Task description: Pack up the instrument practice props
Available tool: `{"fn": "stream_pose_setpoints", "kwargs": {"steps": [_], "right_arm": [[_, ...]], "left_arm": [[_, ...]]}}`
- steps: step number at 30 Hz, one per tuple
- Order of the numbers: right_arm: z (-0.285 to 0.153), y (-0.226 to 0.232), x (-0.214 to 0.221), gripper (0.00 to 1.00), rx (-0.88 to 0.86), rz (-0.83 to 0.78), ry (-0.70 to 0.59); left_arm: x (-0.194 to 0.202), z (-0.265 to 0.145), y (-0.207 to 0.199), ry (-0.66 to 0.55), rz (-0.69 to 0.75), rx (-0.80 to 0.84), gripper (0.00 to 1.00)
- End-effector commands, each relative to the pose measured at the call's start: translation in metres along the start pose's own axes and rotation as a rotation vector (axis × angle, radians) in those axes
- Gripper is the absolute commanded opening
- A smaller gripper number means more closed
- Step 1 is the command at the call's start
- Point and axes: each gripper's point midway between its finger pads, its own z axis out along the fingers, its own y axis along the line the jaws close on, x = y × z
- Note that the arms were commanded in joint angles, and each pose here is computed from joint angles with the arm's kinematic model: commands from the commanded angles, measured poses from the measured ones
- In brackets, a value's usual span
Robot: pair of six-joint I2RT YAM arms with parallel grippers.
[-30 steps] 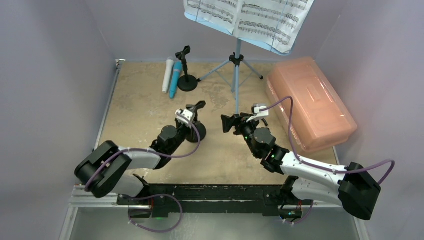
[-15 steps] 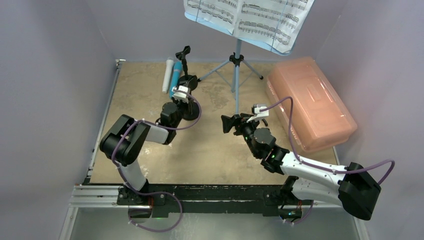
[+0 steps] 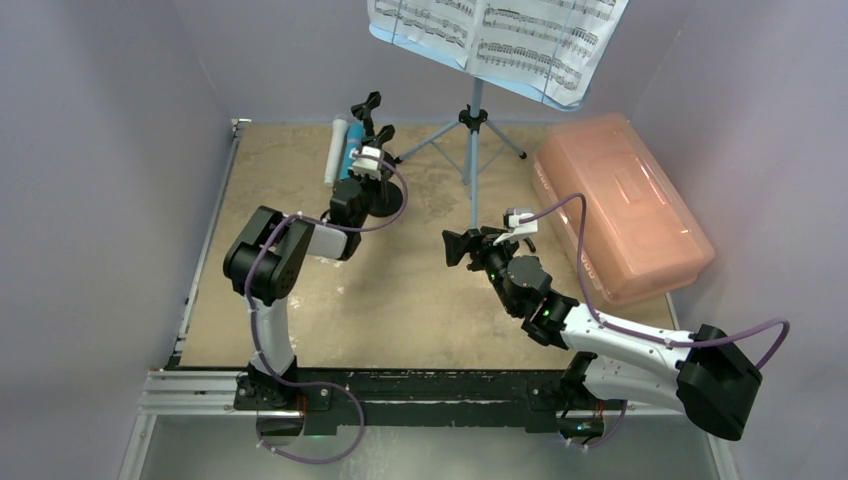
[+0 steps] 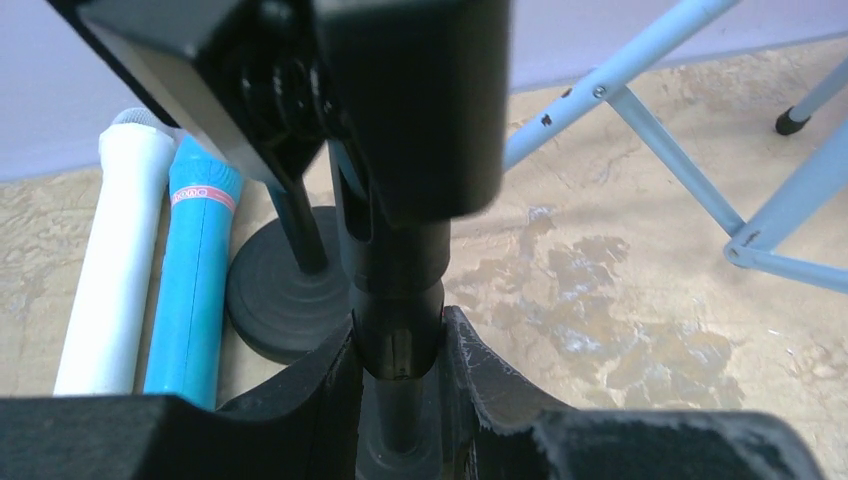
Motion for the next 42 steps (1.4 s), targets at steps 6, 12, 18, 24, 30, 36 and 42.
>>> {"fn": "stream_pose_setpoints", "kwargs": {"steps": [6, 12, 18, 24, 30, 36, 42], "right_arm": [[0.000, -0.001, -0.009, 0.98, 0.016, 0.023, -0.037], [0.001, -0.001, -0.007, 0.98, 0.015, 0.020, -0.032], [0.001, -0.001, -0.008, 0.98, 0.017, 0.019, -0.035], [0.000, -0.001, -0.009, 0.98, 0.018, 0.019, -0.035], [0.000, -0.001, -0.009, 0.98, 0.016, 0.019, -0.036], [0.000, -0.001, -0.010, 0.98, 0.015, 0.019, -0.040], [-0.001, -0.001, -0.015, 0.98, 0.017, 0.022, -0.053]], "left_arm": [[-0.001, 0.022, 0.047, 0.048, 0.116, -0.117, 0.00], [-0.001, 0.036, 0.057, 0.063, 0.138, -0.126, 0.00], [-0.001, 0.048, 0.063, 0.058, 0.124, -0.123, 0.00], [0.000, 0.058, 0.065, 0.051, 0.115, -0.119, 0.00], [-0.001, 0.064, 0.066, 0.043, 0.105, -0.118, 0.10], [-0.009, 0.059, 0.065, 0.032, 0.094, -0.109, 0.28], [-0.024, 0.044, 0.055, 0.005, 0.067, -0.071, 0.46]]}}
